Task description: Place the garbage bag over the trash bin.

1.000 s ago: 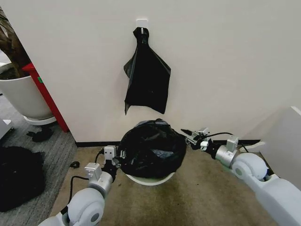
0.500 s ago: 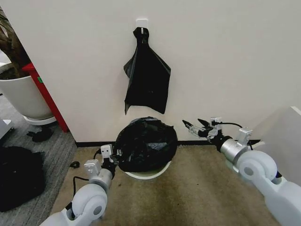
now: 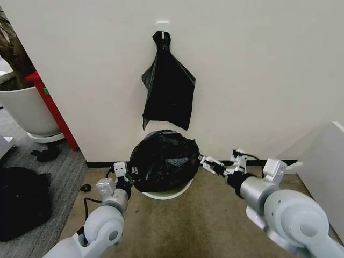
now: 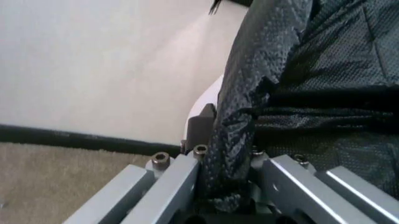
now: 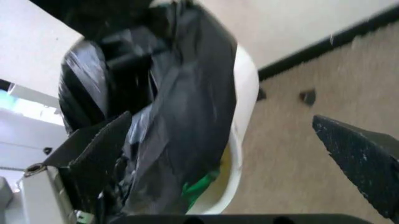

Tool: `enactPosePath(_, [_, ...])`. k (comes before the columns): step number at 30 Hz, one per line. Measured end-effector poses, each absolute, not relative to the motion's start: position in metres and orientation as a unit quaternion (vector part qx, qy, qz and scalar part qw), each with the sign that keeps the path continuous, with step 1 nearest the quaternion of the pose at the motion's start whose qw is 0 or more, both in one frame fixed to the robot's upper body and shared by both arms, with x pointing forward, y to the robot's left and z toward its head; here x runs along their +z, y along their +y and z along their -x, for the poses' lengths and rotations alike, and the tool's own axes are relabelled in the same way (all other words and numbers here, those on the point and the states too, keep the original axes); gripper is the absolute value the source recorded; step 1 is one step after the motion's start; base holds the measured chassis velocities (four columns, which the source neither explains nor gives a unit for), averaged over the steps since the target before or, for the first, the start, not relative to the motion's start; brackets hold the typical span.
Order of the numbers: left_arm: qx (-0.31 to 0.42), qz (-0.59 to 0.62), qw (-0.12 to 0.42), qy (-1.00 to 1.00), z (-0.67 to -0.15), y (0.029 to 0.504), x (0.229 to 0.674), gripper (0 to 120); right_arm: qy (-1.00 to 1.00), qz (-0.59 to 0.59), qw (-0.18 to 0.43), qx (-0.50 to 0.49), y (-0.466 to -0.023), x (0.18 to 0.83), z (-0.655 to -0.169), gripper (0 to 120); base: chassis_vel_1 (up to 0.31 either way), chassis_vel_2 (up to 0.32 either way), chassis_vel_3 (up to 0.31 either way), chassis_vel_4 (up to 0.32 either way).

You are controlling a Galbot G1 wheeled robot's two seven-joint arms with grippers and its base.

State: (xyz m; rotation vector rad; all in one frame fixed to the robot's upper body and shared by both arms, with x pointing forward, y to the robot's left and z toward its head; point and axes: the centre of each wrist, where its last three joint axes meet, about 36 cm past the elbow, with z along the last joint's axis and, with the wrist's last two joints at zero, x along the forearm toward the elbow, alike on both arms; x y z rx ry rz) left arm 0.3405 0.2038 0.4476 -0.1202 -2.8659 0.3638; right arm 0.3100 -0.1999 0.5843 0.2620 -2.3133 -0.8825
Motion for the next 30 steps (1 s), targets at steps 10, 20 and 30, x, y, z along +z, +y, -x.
enactPosePath(10, [0.109,0.055,0.11,-0.986,-0.338,0.204,0.448,0,-0.845,-0.12,0.342,-0.392,-0.191,0.583,-0.309,99,0.0,0.0,0.0,0.0])
enactPosePath(20, [0.104,0.066,0.103,-0.987,-0.335,0.202,0.449,0,-0.844,-0.107,0.354,-0.388,-0.186,0.57,-0.315,77,0.0,0.0,0.0,0.0])
enactPosePath(30, [0.101,0.067,0.102,-0.987,-0.336,0.204,0.449,0,-0.85,-0.103,0.353,-0.378,-0.188,0.571,-0.311,39,0.0,0.0,0.0,0.0])
